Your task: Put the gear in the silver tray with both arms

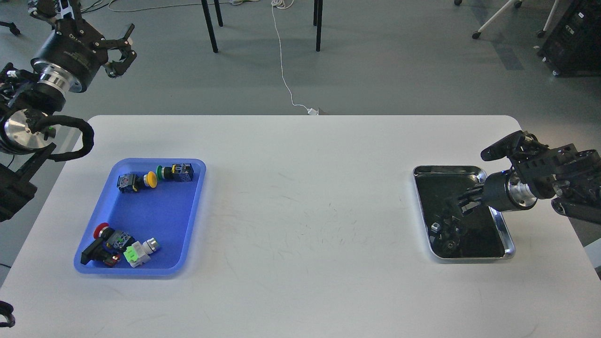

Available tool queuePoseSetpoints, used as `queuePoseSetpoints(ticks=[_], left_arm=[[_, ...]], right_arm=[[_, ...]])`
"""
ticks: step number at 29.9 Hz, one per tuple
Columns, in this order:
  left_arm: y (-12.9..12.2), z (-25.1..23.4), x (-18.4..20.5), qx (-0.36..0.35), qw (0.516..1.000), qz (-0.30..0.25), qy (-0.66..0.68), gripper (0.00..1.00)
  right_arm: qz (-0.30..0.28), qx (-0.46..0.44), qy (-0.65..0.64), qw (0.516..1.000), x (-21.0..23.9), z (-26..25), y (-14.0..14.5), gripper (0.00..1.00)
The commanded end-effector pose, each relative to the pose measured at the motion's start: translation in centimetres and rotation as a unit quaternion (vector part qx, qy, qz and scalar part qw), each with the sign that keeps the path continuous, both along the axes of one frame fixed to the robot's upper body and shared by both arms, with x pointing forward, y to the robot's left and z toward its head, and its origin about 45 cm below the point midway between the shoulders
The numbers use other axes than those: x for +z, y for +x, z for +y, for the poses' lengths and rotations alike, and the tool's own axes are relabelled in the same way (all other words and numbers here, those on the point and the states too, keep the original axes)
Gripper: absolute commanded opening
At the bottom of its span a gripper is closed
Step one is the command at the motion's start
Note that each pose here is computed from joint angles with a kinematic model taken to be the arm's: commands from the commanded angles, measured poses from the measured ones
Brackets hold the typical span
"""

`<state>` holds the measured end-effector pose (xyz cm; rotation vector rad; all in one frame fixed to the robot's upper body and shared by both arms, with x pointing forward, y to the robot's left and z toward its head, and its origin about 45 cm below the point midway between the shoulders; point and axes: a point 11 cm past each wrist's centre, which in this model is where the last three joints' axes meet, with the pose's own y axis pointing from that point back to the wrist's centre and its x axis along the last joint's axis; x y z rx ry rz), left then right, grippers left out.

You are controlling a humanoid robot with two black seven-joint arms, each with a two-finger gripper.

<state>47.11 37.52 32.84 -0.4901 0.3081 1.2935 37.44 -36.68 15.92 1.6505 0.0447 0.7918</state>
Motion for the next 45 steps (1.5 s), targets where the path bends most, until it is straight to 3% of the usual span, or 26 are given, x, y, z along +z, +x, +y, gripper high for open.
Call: queuePoseSetpoints(ticks=[1,5,12,16,23,28,31,38,45], left_arm=[[0.0,-0.1,-0.1,0.000,1.000,0.001,-0.001,0.98],[0.0,-0.1,-0.1,0.000,1.000,0.001,-0.001,0.98],[0.0,0.1,0.0,0.003,1.000,0.001,0.001,0.98],[0.1,0.1,0.2,0.003,1.000,-0.001,0.001,0.98],[0.1,-0.4,0.0,-0.005,1.000,-0.001,0.000,0.98],[0.1,-0.5,0.1,-0.013,1.000,-0.008,-0.008,0.98],[0.2,-0.7,0.3,-0.013,1.000,-0.011,-0.014,0.98],[0.8,-2.1,0.9,-0.017,0.998,-0.026,-0.059,0.98],[1.3,-1.0,0.4,0.008,0.994,-0.024,-0.103,0.98]], right_arm=[[-0.001,0.001,0.001,1.000,-0.1,0.1,0.1,0.26],[-0.001,-0.002,0.002,1.000,0.0,-0.1,-0.1,0.59],[-0.015,-0.021,0.025,0.999,1.2,-0.4,0.2,0.77],[-0.105,-0.068,0.141,0.982,6.8,2.3,4.3,0.96],[-0.227,-0.124,0.330,0.908,16.4,5.5,9.3,0.98],[-0.259,-0.179,0.451,0.835,21.8,6.8,11.2,0.98],[-0.251,-0.209,0.529,0.783,24.3,8.3,12.1,0.98],[-0.203,-0.311,0.700,0.611,27.8,6.1,13.1,0.99],[-0.142,-0.405,0.812,0.397,28.5,1.6,14.2,0.99]])
